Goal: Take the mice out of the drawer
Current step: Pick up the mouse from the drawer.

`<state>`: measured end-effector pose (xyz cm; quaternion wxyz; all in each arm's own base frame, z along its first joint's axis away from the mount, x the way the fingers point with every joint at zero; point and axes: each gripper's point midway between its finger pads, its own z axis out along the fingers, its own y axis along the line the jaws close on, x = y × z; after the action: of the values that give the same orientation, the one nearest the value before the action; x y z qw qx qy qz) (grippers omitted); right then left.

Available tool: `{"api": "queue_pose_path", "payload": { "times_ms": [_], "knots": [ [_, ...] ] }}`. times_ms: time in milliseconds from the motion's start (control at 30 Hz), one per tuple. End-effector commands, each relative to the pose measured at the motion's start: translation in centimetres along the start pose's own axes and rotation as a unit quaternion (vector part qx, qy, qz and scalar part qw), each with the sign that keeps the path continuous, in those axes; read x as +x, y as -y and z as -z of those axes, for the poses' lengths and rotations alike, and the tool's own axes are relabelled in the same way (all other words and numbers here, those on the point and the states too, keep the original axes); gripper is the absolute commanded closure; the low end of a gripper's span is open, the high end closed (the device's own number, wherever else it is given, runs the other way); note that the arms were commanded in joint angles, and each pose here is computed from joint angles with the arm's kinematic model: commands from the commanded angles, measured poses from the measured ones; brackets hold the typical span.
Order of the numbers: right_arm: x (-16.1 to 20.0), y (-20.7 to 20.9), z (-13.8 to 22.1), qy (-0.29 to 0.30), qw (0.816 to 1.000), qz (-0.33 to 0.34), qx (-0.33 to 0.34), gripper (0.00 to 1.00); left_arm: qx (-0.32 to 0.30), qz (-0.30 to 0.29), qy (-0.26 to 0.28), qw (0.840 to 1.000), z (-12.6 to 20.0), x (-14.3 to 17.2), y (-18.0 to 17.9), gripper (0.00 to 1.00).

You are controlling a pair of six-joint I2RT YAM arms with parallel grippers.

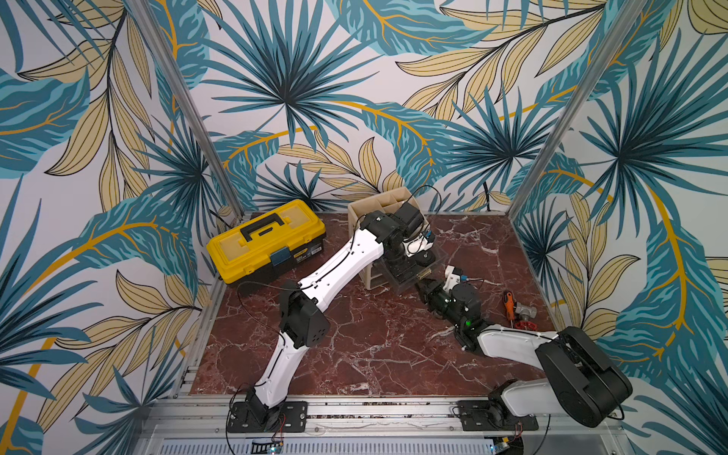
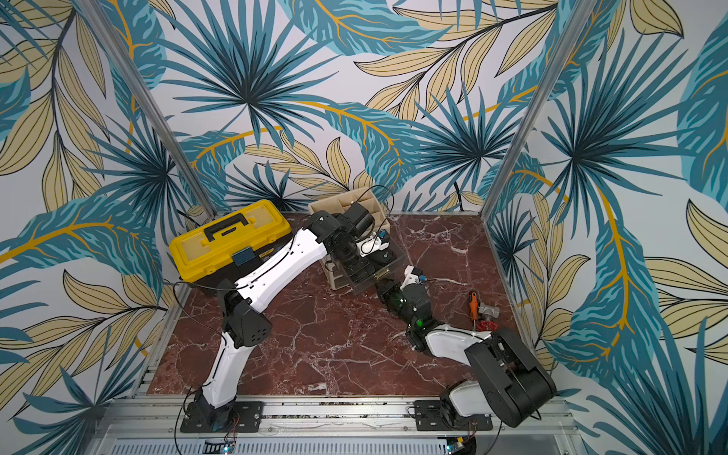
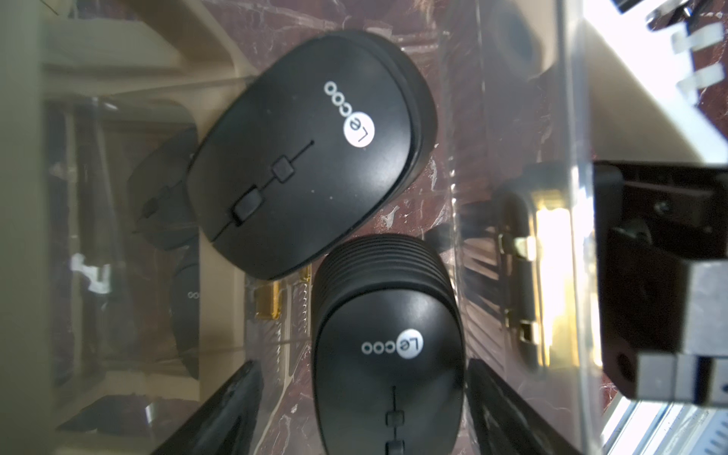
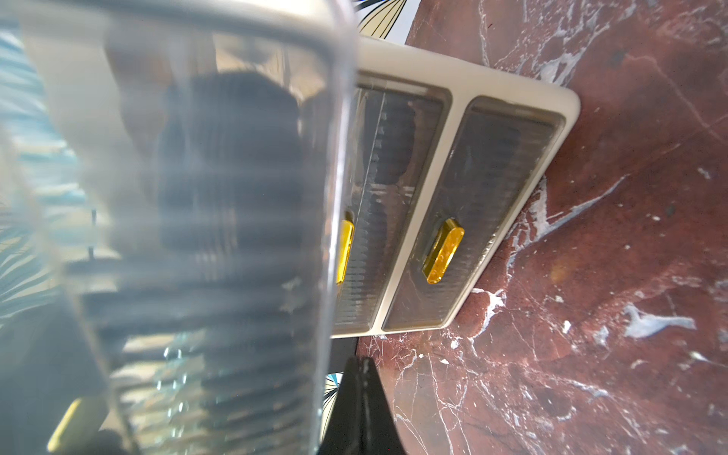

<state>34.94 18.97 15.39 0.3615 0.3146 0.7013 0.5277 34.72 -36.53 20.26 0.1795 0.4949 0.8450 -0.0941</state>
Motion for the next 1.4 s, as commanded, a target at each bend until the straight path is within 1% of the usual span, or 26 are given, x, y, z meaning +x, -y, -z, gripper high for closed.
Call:
{"api": "queue_pose_path", "payload": {
  "times_ms": [0, 100, 233, 333, 533, 633, 733, 967, 1233, 1367],
  "knots": [
    [-0.1, -3.0, 0.2, -0.001, 0.998, 0.008, -0.056, 1.0, 0.028, -0.004, -0.024, 0.999, -2.2, 0.6, 1.6, 0.16],
    [-0.1, -3.0, 0.2, -0.001, 0.998, 0.008, -0.056, 1.0, 0.018, -0.003, -0.028, 0.999, -2.6, 0.6, 1.3, 0.19],
    [-0.2, -3.2, 0.2, -0.001, 0.998, 0.009, -0.059, 1.0, -0.01, -0.008, -0.035, 0.999, -3.1, 0.7, 0.7, 0.22],
    [-0.2, -3.5, 0.2, -0.001, 0.998, 0.011, -0.061, 1.0, -0.013, -0.011, -0.037, 0.999, -3.6, 0.7, 0.8, 0.24],
    [-0.1, -3.4, 0.2, -0.003, 0.998, 0.014, -0.058, 1.0, -0.013, -0.012, -0.022, 1.0, -2.9, -0.1, 0.8, 0.42],
    [-0.1, -3.3, 0.2, -0.005, 0.998, 0.014, -0.056, 1.0, -0.009, -0.013, -0.011, 1.0, -2.3, -0.5, 1.0, 0.47],
    [-0.1, -3.2, 0.2, -0.004, 0.998, 0.013, -0.054, 1.0, -0.008, -0.015, -0.003, 1.0, -1.6, -0.8, 1.1, 0.48],
    [-0.1, -2.7, 0.2, -0.003, 0.999, 0.015, -0.041, 1.0, -0.001, -0.016, 0.029, 0.999, 1.7, -1.6, 1.7, 0.5],
    [-0.4, -2.3, 0.6, 0.003, 0.999, 0.029, -0.014, 1.0, -0.019, -0.014, 0.041, 0.999, 4.2, -1.4, 1.4, 0.5],
    [-0.6, -2.1, 0.9, 0.007, 0.999, 0.04, 0.002, 1.0, -0.022, -0.01, 0.063, 0.998, 6.1, -1.9, 1.5, 0.5]
  ]
}}
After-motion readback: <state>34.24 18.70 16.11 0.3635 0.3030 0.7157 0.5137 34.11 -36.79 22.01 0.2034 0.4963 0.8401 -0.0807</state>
